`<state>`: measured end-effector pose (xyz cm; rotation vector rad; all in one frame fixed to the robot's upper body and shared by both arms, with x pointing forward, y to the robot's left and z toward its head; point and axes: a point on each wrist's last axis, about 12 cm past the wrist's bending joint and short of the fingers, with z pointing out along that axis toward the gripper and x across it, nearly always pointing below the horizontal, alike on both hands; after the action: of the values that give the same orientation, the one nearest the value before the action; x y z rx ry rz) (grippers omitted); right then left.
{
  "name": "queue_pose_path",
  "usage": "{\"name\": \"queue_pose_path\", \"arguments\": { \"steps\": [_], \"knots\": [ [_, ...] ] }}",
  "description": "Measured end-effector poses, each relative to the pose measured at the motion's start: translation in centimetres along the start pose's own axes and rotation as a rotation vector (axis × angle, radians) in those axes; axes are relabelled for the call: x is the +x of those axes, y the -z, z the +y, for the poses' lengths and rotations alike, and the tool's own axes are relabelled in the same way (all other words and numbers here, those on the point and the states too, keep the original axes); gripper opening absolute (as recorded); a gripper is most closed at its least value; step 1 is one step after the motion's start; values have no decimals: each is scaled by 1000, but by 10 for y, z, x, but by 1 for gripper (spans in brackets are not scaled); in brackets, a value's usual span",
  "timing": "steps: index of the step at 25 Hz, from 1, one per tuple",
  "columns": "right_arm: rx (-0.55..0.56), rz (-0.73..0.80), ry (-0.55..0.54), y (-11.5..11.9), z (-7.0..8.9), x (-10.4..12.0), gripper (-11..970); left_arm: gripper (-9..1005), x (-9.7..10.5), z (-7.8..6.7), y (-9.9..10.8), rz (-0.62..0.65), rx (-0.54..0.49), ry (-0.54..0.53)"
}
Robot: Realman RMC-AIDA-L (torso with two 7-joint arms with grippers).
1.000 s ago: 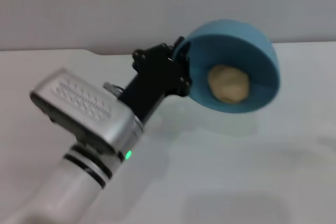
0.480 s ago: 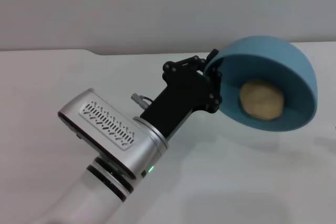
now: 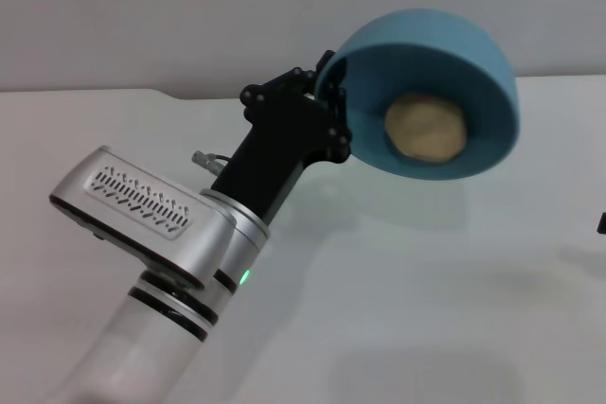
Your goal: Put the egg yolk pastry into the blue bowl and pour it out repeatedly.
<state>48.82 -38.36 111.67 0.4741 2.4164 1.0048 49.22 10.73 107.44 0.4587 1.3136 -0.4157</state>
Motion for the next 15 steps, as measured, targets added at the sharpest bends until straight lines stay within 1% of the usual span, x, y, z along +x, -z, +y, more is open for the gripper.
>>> {"name": "queue_pose_path", "arguments": {
  "steps": [3, 7, 11, 12, 15],
  "knots": [
    [-5, -1, -1, -1, 1, 0, 492, 0, 2, 4, 0, 4, -14, -9],
    [-11, -2, 1, -3, 3, 0, 489, 1, 1, 8, 5, -34, -66, 16],
    [-17, -1, 10, -5, 6, -2, 487, 1, 2, 9, 5, -32, -75, 24],
    [-19, -1, 13, -5, 7, -3, 486, 1, 2, 12, 6, -45, -89, 28],
    [-21, 3, 20, -7, 9, -4, 484, 1, 0, 13, 6, -56, -96, 32]
  ]
}}
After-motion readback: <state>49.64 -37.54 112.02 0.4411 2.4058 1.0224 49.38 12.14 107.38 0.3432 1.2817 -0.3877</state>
